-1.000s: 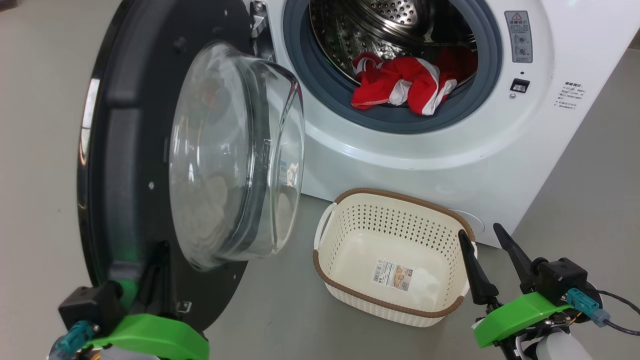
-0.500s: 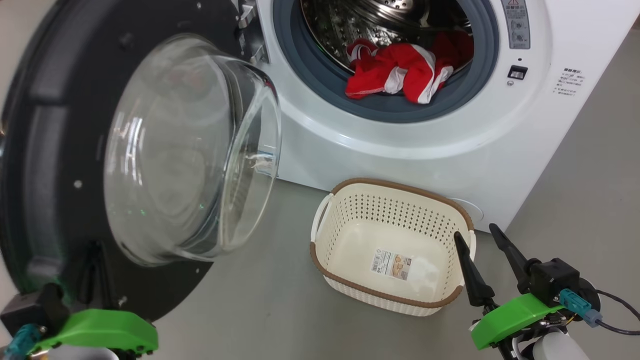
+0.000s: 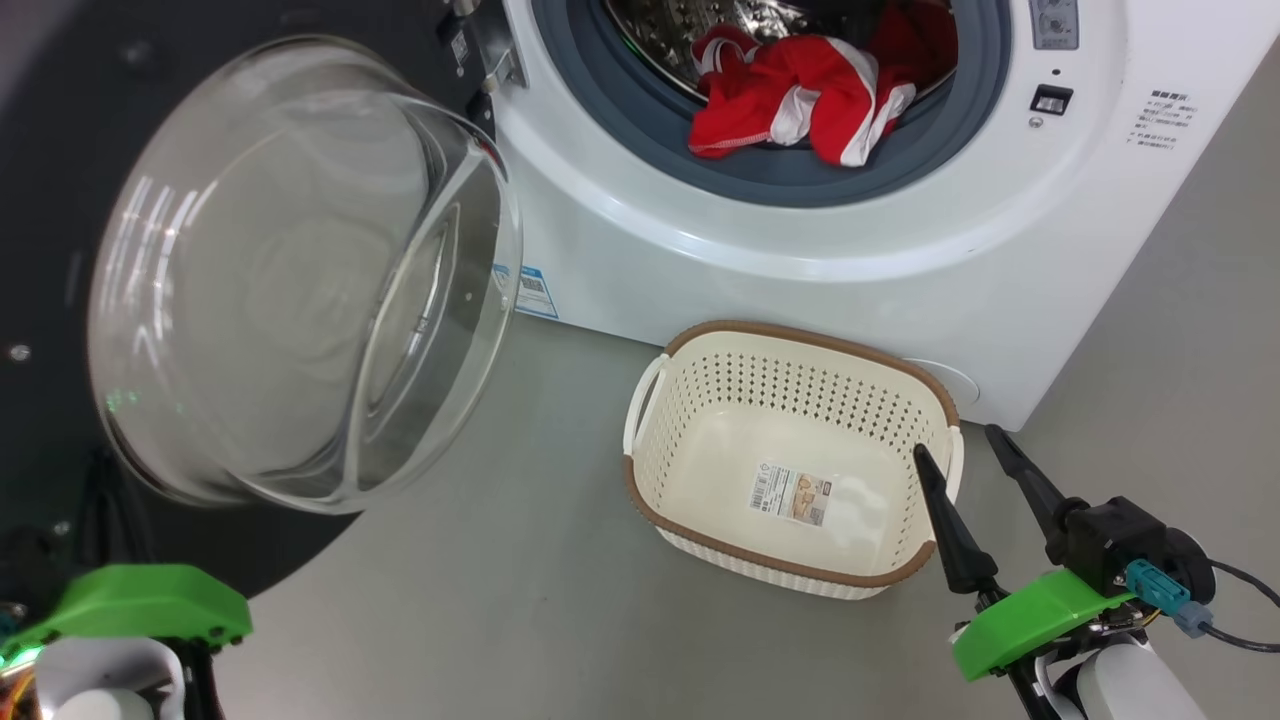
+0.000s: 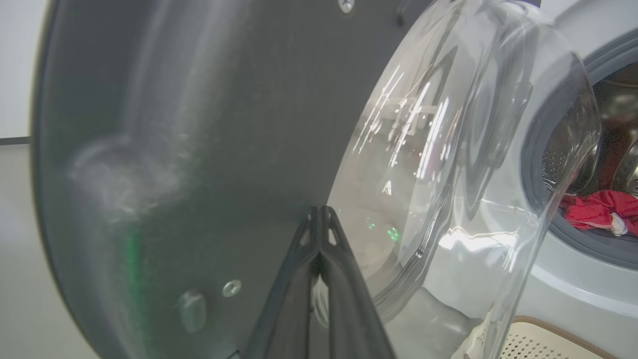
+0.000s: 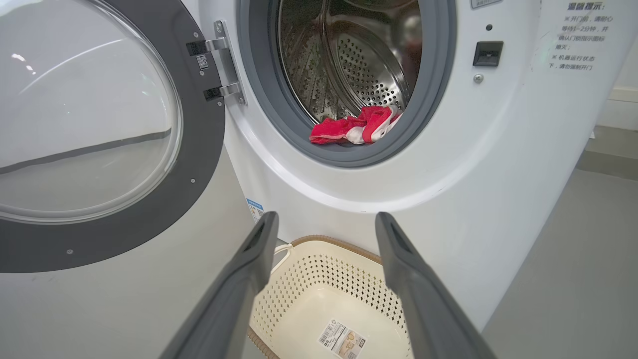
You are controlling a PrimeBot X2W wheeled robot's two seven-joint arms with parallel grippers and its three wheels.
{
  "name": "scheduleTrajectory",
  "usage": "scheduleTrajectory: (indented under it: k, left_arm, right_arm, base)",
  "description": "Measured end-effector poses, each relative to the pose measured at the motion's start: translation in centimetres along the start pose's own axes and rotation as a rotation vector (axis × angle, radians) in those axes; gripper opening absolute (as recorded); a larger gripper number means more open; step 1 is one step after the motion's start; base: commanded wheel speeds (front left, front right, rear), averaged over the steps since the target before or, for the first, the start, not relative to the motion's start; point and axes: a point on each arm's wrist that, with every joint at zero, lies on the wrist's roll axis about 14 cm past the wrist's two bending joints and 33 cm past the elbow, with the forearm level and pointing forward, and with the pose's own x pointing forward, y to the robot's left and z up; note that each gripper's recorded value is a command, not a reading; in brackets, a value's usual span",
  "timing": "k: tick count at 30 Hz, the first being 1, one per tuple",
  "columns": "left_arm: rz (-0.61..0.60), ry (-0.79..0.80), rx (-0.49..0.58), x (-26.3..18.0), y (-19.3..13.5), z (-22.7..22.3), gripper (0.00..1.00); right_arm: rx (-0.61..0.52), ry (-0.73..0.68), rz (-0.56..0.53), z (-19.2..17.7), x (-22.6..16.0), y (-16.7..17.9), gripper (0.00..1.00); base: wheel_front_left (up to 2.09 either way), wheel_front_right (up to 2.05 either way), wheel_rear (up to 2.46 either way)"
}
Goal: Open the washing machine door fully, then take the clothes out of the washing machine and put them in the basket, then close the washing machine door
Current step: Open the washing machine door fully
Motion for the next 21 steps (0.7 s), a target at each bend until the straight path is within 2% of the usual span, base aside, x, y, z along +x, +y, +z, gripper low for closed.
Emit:
scheduleTrajectory:
  k: [8,21]
  left_arm:
    - [0.064,0.005,0.0,2.0,1.7,-0.3,0.0]
    - [0.109,0.039,-0.096,4.4,2.8,-1.5,0.0]
  right_arm:
    - [-0.001,0.004,0.017,-0.4,0.8,0.1,1.0]
    - [0.001,0.018,0.027,-0.9,0.9,0.3,1.0]
  base:
    - [0.0,0.0,0.0]
    - [0.0,0.0,0.0]
